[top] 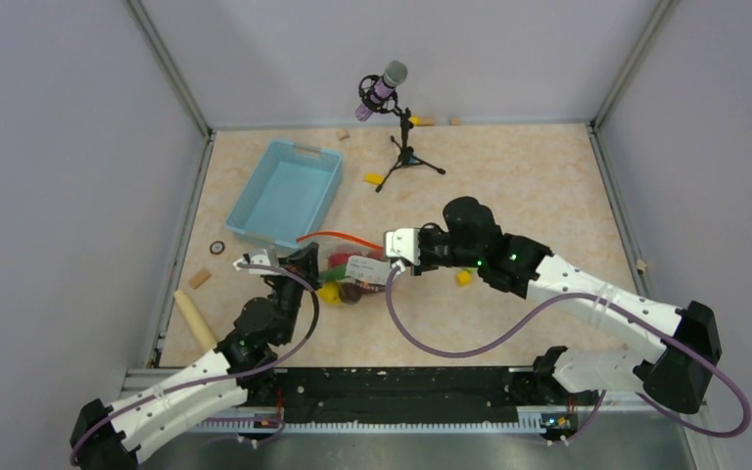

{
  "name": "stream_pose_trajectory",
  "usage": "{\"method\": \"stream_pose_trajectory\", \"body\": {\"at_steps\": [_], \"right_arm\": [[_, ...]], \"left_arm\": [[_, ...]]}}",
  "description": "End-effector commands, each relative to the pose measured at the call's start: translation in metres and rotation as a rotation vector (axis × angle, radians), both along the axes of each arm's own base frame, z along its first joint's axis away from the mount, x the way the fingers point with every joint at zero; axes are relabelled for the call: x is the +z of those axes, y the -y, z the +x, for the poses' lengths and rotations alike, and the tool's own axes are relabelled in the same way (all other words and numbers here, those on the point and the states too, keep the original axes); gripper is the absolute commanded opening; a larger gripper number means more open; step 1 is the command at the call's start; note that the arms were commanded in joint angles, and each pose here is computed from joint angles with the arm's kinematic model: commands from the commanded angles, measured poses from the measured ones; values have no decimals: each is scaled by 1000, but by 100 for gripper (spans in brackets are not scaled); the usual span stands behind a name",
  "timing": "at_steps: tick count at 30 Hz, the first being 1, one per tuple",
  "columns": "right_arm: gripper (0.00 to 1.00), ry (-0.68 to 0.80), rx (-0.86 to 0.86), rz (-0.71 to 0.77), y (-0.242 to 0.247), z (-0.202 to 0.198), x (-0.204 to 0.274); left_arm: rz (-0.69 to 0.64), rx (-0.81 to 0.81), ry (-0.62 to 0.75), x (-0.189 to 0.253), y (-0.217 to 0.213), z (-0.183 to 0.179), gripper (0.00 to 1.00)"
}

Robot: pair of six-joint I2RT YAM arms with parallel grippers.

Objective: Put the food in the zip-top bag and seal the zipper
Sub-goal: Zip the zipper food storage bag at the center of the board.

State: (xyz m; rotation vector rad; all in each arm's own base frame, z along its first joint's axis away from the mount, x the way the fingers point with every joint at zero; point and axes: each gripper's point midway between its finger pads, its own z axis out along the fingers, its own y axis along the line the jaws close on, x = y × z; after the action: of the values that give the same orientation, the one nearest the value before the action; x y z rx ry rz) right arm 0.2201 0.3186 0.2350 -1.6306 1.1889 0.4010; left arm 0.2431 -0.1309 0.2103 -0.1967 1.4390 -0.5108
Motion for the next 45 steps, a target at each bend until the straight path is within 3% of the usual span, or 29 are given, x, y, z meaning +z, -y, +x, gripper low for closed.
{"method": "stream_pose_trajectory", "body": {"at_steps": [1,28,42,45], "right_arm": [[0,48,-62,32,7,13,26],[0,93,-147,-23,24,25,19],[0,107,-146,-46,26,26,13],[10,100,-131,-36,23,24,15]], "left_arm": [[-75,177,3,20,-31,7,0],[-39,358,-85,6,-64,6,0],[28,325,-83,2,-59,6,0],[91,201,-55,5,-38,7,0]]}}
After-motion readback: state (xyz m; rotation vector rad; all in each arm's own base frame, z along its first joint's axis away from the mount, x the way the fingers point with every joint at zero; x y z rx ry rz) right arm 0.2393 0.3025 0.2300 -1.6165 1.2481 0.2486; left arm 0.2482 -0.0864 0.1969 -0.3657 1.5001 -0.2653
